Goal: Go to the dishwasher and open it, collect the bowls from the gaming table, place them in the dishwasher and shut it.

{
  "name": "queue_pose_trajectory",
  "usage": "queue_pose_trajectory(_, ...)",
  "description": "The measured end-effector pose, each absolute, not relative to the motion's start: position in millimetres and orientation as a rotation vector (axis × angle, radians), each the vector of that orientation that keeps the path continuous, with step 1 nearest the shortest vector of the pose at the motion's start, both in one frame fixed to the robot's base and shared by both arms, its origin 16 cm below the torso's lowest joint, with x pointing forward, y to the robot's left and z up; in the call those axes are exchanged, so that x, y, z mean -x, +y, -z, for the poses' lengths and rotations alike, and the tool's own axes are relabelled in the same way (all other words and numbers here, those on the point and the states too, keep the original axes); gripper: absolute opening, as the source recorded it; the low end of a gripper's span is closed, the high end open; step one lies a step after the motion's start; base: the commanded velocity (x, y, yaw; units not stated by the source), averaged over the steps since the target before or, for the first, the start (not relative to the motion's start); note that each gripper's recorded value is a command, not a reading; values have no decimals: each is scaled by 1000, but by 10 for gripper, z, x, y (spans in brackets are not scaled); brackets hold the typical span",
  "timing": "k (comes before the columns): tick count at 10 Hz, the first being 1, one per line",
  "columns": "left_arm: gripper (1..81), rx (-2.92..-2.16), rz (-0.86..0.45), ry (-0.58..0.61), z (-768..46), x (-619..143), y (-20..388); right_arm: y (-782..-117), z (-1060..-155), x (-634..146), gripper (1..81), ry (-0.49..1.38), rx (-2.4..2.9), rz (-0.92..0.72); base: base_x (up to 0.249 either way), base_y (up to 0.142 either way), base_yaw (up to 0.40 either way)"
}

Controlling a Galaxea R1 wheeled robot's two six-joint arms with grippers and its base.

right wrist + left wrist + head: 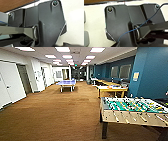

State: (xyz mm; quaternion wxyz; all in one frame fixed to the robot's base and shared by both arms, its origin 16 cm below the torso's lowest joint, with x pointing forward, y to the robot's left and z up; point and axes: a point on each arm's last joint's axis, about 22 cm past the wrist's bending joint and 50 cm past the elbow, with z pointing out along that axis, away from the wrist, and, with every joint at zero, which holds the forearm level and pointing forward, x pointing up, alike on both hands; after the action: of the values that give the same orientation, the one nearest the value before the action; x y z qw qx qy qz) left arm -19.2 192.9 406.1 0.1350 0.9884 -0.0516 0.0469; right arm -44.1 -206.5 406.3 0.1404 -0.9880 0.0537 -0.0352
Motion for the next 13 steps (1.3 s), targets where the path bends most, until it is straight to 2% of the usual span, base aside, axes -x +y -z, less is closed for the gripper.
queue_pose_trajectory(13, 811, -2863, -137, -142, -4062, 178, 1919, -2067, -4064, 432, 811, 155, 2854, 102, 0, 0, 0)
